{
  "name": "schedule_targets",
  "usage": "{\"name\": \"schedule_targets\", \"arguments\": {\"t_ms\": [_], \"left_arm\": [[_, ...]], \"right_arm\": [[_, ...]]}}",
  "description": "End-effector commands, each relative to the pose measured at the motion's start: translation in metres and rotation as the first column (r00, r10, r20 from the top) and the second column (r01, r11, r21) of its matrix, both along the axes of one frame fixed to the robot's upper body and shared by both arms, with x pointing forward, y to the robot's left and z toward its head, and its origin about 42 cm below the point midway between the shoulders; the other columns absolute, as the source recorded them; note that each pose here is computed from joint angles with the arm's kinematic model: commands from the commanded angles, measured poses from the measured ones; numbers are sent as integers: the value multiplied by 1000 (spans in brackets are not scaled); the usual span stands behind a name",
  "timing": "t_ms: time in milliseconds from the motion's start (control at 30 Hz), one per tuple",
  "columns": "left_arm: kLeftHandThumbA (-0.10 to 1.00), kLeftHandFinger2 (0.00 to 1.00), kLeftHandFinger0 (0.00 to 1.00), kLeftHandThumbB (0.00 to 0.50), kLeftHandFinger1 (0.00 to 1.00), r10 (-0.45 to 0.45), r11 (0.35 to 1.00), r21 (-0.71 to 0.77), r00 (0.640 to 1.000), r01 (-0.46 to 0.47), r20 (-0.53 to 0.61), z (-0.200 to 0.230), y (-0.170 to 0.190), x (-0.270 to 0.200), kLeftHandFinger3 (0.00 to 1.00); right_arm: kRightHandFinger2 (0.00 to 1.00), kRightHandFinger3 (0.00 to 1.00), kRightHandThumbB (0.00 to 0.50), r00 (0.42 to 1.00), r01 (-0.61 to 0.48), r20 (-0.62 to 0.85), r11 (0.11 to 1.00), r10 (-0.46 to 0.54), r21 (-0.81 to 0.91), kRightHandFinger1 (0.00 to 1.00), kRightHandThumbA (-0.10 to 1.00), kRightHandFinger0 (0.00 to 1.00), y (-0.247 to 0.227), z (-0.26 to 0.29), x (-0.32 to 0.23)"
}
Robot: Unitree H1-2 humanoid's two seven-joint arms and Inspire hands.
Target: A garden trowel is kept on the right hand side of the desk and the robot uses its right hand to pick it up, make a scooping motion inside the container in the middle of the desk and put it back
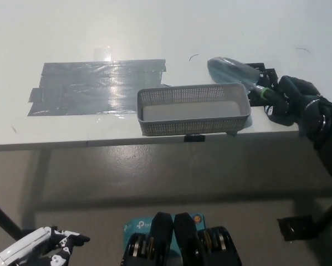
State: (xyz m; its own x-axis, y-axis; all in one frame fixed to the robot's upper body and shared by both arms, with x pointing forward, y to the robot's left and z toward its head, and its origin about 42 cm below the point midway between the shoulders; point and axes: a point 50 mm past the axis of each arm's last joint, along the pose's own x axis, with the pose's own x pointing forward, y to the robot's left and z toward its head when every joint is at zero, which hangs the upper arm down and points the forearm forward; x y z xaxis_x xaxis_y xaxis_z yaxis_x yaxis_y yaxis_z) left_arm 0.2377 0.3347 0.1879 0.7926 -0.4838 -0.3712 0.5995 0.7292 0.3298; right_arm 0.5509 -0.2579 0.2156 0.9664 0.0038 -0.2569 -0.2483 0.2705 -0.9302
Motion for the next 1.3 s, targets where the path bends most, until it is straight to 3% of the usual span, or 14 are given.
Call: {"name": "schedule_targets", "arguments": {"t_ms": [0, 300, 500, 633, 767, 800, 900, 967, 1000, 1033, 1167, 1267], "left_arm": [[1000, 797, 980, 500, 854, -9, 1000, 8, 999, 8, 49, 10, 3, -2, 1000], [1000, 796, 989, 485, 850, -6, 1000, 7, 999, 6, 48, 13, 5, -1, 1000], [1000, 800, 968, 500, 846, -8, 1000, 15, 999, 7, 53, 13, 5, -1, 1000], [1000, 798, 988, 500, 851, -14, 1000, 17, 998, 13, 60, 17, 7, 0, 1000], [1000, 793, 985, 500, 847, -13, 1000, 25, 998, 11, 63, 17, 6, 1, 1000], [1000, 788, 980, 500, 850, -12, 1000, 23, 998, 10, 64, 17, 6, 1, 1000], [1000, 792, 982, 500, 852, -9, 1000, 20, 998, 8, 64, 17, 6, 2, 1000], [1000, 802, 989, 500, 859, -9, 1000, 25, 998, 8, 67, 17, 5, 4, 1000], [1000, 803, 990, 500, 860, -9, 1000, 23, 998, 8, 65, 16, 5, 4, 1000], [1000, 807, 989, 493, 862, -13, 999, 31, 998, 11, 68, 16, 5, 5, 1000], [1000, 791, 976, 500, 851, -18, 999, 28, 997, 16, 79, 15, 4, 6, 1000], [1000, 805, 967, 490, 852, -10, 1000, 23, 997, 9, 77, 14, 4, 4, 1000]], "right_arm": [[1000, 1000, 500, 988, 150, 63, 975, -142, -164, 1000, 982, 1000, -16, 34, 11], [1000, 1000, 500, 989, 134, 83, 983, -124, -127, 1000, 1000, 1000, -32, 71, 12], [1000, 1000, 500, 970, -90, 220, 993, 106, -82, 1000, 1000, 1000, -33, 127, -21], [1000, 1000, 500, 936, -219, 281, 976, 211, 0, 1000, 1000, 1000, -28, 165, -70], [1000, 1000, 500, 914, -285, 319, 956, 249, 72, 1000, 942, 1000, -31, 172, -107], [1000, 1000, 422, 900, -355, 336, 915, 279, 191, 1000, 773, 1000, -37, 168, -143], [1000, 1000, 359, 894, -394, 355, 858, 274, 328, 1000, 633, 1000, -44, 150, -185], [1000, 1000, 253, 912, -370, 344, 811, 223, 453, 1000, 526, 1000, -49, 105, -217], [1000, 1000, 250, 914, -365, 341, 809, 219, 460, 1000, 523, 1000, -50, 102, -220], [1000, 1000, 208, 927, -339, 328, 783, 183, 521, 1000, 452, 1000, -49, 70, -228], [1000, 1000, 181, 973, -213, 203, 759, 108, 615, 1000, 344, 1000, -45, -27, -265], [1000, 1000, 197, 981, -189, 158, 763, 115, 619, 1000, 304, 1000, -44, -44, -275]]}}
